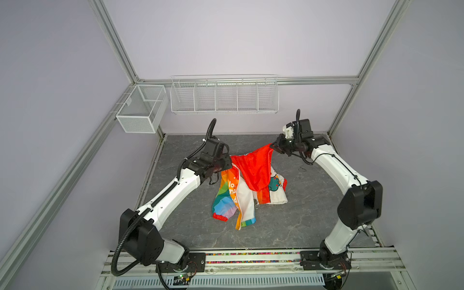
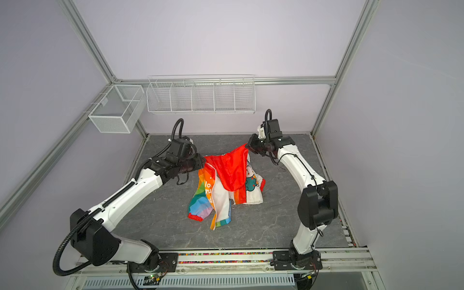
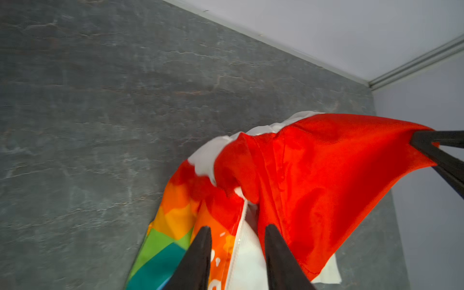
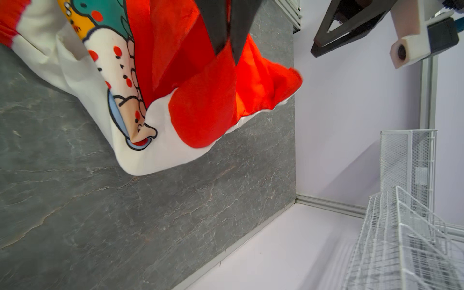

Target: Zip up the jacket

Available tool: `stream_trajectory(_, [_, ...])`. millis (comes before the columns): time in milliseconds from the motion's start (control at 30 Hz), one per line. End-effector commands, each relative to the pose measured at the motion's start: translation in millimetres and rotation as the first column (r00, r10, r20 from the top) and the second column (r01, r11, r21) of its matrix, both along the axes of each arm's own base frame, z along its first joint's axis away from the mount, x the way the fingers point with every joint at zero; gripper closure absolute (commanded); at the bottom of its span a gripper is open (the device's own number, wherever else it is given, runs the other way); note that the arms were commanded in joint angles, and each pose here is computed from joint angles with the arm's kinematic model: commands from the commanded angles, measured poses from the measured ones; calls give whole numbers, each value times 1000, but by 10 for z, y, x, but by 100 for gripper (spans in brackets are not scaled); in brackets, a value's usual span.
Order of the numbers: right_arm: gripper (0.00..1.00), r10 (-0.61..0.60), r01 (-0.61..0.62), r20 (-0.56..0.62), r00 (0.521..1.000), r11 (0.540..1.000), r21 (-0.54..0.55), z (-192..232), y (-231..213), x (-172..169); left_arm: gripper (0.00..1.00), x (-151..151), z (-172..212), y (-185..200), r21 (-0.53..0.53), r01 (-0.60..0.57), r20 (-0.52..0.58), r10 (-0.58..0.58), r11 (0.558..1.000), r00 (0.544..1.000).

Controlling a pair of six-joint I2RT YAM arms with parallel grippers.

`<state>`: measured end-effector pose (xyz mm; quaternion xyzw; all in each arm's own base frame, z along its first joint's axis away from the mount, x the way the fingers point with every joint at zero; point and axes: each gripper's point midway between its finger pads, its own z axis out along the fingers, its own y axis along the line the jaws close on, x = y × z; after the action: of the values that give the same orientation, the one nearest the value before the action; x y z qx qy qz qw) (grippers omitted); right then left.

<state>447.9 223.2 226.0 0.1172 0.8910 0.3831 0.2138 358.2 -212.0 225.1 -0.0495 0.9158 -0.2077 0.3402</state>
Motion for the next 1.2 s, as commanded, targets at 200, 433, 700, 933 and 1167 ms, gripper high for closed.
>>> stream_trajectory(200, [61,47,-44,-24,999,993,111,-206,244,273,49,-501,-98,-148,-116,38,-79,-48,993,996])
stream_trajectory(433, [27,57,-57,-17,998,998,16,-330,112,163,47,-912,-460,-572,-127,96,-121,-112,987,986])
stream_trajectory(700, [7,7,-3,18,1000,980,-200,-292,-468,-222,45,-939,-721,-797,18,177,-163,-172,984,972])
stream_trajectory(933, [6,-8,20,38,999,948,-318,-295,-854,-727,44,-847,-796,-1013,-40,175,-178,-179,984,968])
stream_trajectory(1167, [5,15,-19,-15,1000,939,-343,-538,-977,-1257,43,-659,-833,-1211,-47,172,-160,-177,984,971])
